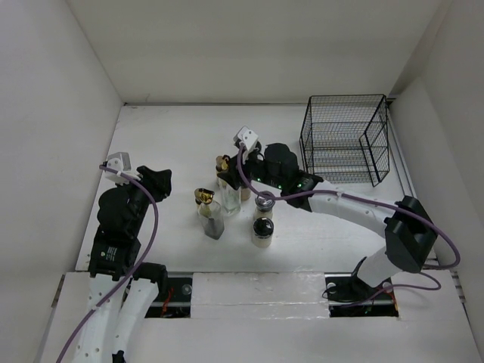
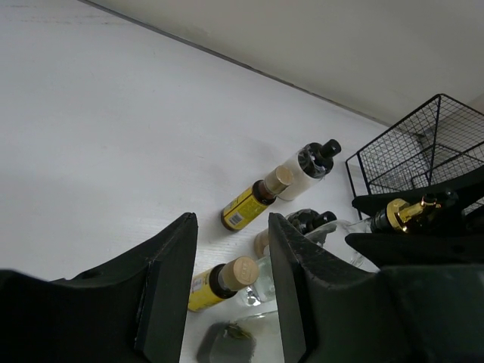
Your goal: Organize the condiment bottles
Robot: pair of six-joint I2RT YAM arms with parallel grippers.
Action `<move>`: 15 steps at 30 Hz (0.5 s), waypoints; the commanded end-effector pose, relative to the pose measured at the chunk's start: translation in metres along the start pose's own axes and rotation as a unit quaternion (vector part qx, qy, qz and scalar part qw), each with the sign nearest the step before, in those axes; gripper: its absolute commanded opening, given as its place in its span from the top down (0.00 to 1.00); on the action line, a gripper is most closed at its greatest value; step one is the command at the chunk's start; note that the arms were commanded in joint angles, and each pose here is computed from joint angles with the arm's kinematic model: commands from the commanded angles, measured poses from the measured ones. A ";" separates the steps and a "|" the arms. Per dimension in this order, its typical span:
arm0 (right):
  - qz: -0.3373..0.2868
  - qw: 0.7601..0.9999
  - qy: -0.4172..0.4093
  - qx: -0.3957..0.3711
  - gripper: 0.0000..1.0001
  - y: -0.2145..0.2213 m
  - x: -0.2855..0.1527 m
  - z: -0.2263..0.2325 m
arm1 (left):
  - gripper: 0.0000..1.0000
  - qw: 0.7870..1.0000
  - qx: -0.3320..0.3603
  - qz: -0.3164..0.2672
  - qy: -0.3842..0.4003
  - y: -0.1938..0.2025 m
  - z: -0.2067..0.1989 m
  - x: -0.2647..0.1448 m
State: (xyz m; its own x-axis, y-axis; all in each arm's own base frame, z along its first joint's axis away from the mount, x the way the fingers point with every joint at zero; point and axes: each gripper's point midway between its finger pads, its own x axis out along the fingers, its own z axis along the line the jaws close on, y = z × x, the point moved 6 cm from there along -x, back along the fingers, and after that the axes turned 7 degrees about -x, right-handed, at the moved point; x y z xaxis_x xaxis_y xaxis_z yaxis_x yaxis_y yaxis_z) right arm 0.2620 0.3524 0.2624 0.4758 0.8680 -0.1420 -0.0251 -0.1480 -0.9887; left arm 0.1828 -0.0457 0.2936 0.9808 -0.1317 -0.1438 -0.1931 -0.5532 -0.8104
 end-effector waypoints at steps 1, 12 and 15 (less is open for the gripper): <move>-0.067 0.998 0.011 0.001 0.47 -0.024 0.002 -0.001 | 0.61 1.000 0.007 -0.009 0.015 -0.003 -0.004 0.003; -0.100 0.994 0.043 -0.002 1.00 -0.045 -0.020 -0.003 | 0.61 1.000 0.007 -0.010 0.015 -0.003 -0.004 0.002; -0.135 0.989 0.055 -0.005 1.00 -0.073 -0.041 0.000 | 0.61 1.000 0.007 -0.010 0.015 -0.003 -0.004 0.002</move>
State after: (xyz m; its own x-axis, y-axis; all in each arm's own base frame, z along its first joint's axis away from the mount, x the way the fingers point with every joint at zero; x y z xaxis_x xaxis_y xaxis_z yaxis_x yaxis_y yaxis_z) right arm 0.2547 0.3399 0.2635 0.5336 0.8384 -0.1114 -0.0241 -0.1166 -0.9929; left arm 0.1832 -0.0457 0.2935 0.9806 -0.1316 -0.1449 -0.1940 -0.5531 -0.8102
